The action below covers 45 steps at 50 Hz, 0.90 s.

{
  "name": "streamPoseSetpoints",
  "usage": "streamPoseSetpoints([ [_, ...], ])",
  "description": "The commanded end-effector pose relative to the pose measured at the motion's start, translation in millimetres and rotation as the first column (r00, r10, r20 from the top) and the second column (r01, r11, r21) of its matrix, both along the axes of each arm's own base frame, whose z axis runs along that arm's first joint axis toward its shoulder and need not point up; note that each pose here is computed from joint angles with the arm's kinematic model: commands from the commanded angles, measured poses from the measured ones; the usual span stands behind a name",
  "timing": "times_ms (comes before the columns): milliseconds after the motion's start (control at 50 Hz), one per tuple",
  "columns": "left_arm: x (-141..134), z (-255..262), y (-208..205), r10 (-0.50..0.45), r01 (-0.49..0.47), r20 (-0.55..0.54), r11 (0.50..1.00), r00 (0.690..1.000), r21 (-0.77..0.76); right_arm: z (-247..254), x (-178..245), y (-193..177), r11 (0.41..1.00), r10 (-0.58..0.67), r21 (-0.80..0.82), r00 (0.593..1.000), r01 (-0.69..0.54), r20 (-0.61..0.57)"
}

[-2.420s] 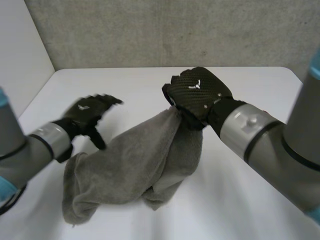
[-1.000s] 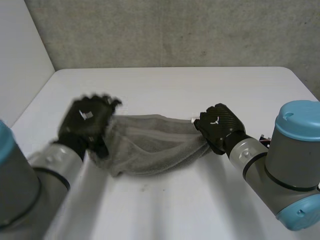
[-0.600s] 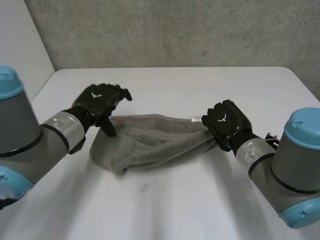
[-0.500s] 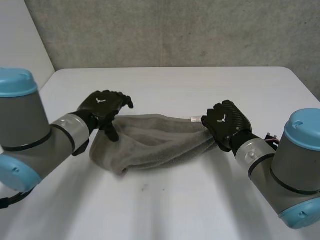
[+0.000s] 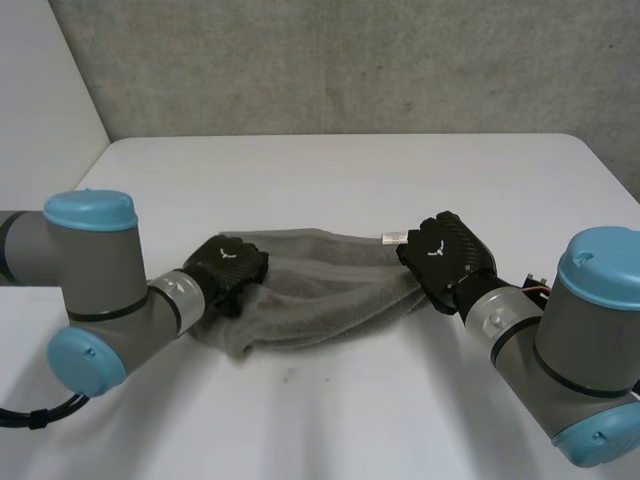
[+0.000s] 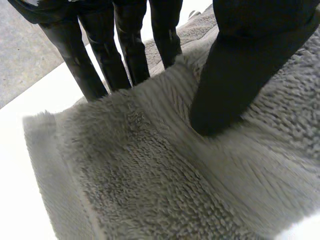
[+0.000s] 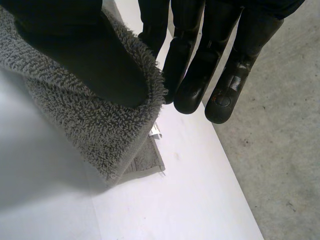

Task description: Fold the laundry

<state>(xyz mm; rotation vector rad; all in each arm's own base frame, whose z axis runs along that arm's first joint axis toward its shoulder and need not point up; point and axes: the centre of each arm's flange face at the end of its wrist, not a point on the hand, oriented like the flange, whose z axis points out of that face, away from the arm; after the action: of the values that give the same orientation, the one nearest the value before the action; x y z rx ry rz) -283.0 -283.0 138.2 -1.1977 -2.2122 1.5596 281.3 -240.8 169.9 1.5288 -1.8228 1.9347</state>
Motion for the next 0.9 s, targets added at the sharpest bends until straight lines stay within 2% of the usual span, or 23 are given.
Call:
streamPoseSetpoints([
  [20, 0.5, 6.7, -1.5, 0.010, -0.011, -0.013, 0.999, 1.000, -0.037, 2.8, -0.8, -4.5, 1.000, -0.011, -0.012, 1.000, 0.011, -0.005],
  [120, 1.4, 50.0, 1.6, 0.030, -0.039, -0.057, 0.987, 0.998, -0.156, 12.3, -3.4, -9.4, 0.998, -0.022, -0.055, 0.999, 0.020, -0.035],
  [160, -3.0, 81.6, 14.3, 0.003, -0.025, -0.094, 0.972, 0.996, -0.234, 25.5, -8.6, -15.1, 0.996, -0.040, -0.082, 0.998, 0.036, -0.057],
  [180, -3.0, 81.8, 14.4, 0.003, -0.025, -0.094, 0.972, 0.996, -0.234, 25.6, -8.6, -15.1, 0.996, -0.040, -0.082, 0.998, 0.036, -0.057],
  [220, -6.8, 117.0, 30.0, -0.033, -0.012, -0.136, 0.948, 0.990, -0.319, 57.9, -13.1, -14.6, 0.993, -0.056, -0.107, 0.998, 0.051, -0.042],
  [240, -6.8, 117.2, 30.1, -0.033, -0.012, -0.136, 0.947, 0.990, -0.320, 58.1, -13.2, -14.6, 0.993, -0.056, -0.108, 0.998, 0.051, -0.041],
  [280, -6.9, 156.4, 46.5, -0.066, -0.015, -0.181, 0.911, 0.981, -0.413, 94.5, -15.5, -8.5, 0.991, -0.060, -0.118, 0.998, 0.057, -0.020],
  [300, -6.9, 156.6, 46.6, -0.066, -0.015, -0.181, 0.910, 0.981, -0.413, 94.6, -15.6, -8.4, 0.991, -0.060, -0.118, 0.998, 0.057, -0.020],
  [320, -4.9, 177.6, 54.7, -0.083, -0.023, -0.206, 0.886, 0.975, -0.464, 114.2, -17.0, -5.8, 0.991, -0.066, -0.116, 0.998, 0.066, 0.006],
  [340, -4.9, 177.8, 54.8, -0.083, -0.023, -0.206, 0.886, 0.975, -0.464, 114.4, -17.0, -5.7, 0.991, -0.066, -0.116, 0.998, 0.066, 0.006],
  [380, 1.4, 220.5, 67.8, -0.107, -0.061, -0.268, 0.833, 0.957, -0.550, 158.3, -21.1, 0.0, 0.989, -0.076, -0.116, 0.992, 0.088, 0.100],
  [400, 1.5, 220.8, 67.9, -0.107, -0.061, -0.269, 0.832, 0.957, -0.551, 158.5, -21.1, 0.0, 0.989, -0.077, -0.116, 0.992, 0.088, 0.101],
  [440, 11.0, 256.9, 73.8, -0.102, -0.136, -0.344, 0.788, 0.933, -0.601, 202.1, -27.4, 5.9, 0.985, -0.076, -0.137, 0.974, 0.107, 0.215],
  [520, 18.5, 280.9, 75.3, -0.083, -0.202, -0.396, 0.755, 0.914, -0.624, 238.6, -34.9, 13.7, 0.973, -0.068, -0.190, 0.952, 0.128, 0.297],
  [580, 25.3, 290.3, 71.5, -0.053, -0.237, -0.405, 0.739, 0.913, -0.630, 260.2, -39.1, 22.2, 0.960, -0.048, -0.245, 0.942, 0.136, 0.333],
  [720, 31.2, 282.2, 63.6, -0.001, -0.239, -0.381, 0.777, 0.925, -0.582, 258.7, -37.8, 25.0, 0.964, -0.045, -0.232, 0.942, 0.127, 0.332],
  [760, 27.2, 261.6, 55.4, 0.025, -0.217, -0.347, 0.821, 0.938, -0.528, 246.8, -36.2, 24.0, 0.974, -0.051, -0.194, 0.947, 0.118, 0.318],
  [780, 27.2, 261.4, 55.3, 0.025, -0.217, -0.346, 0.821, 0.938, -0.528, 246.7, -36.1, 24.0, 0.974, -0.051, -0.194, 0.947, 0.118, 0.318],
  [820, 19.6, 226.2, 44.9, 0.056, -0.182, -0.288, 0.882, 0.956, -0.434, 226.1, -32.1, 20.0, 0.987, -0.050, -0.134, 0.956, 0.093, 0.290],
  [840, 19.6, 226.0, 44.9, 0.056, -0.182, -0.288, 0.883, 0.956, -0.433, 226.0, -32.1, 20.0, 0.987, -0.050, -0.134, 0.956, 0.093, 0.290],
  [860, 16.6, 207.5, 40.2, 0.069, -0.165, -0.254, 0.910, 0.965, -0.379, 211.5, -28.9, 15.1, 0.993, -0.051, -0.091, 0.962, 0.078, 0.269],
  [880, 16.6, 207.3, 40.1, 0.070, -0.165, -0.254, 0.911, 0.965, -0.379, 211.3, -28.9, 15.0, 0.993, -0.051, -0.091, 0.962, 0.078, 0.269],
  [900, 13.1, 188.3, 35.2, 0.078, -0.148, -0.219, 0.935, 0.973, -0.322, 195.8, -25.1, 9.4, 0.997, -0.051, -0.046, 0.967, 0.065, 0.248],
])
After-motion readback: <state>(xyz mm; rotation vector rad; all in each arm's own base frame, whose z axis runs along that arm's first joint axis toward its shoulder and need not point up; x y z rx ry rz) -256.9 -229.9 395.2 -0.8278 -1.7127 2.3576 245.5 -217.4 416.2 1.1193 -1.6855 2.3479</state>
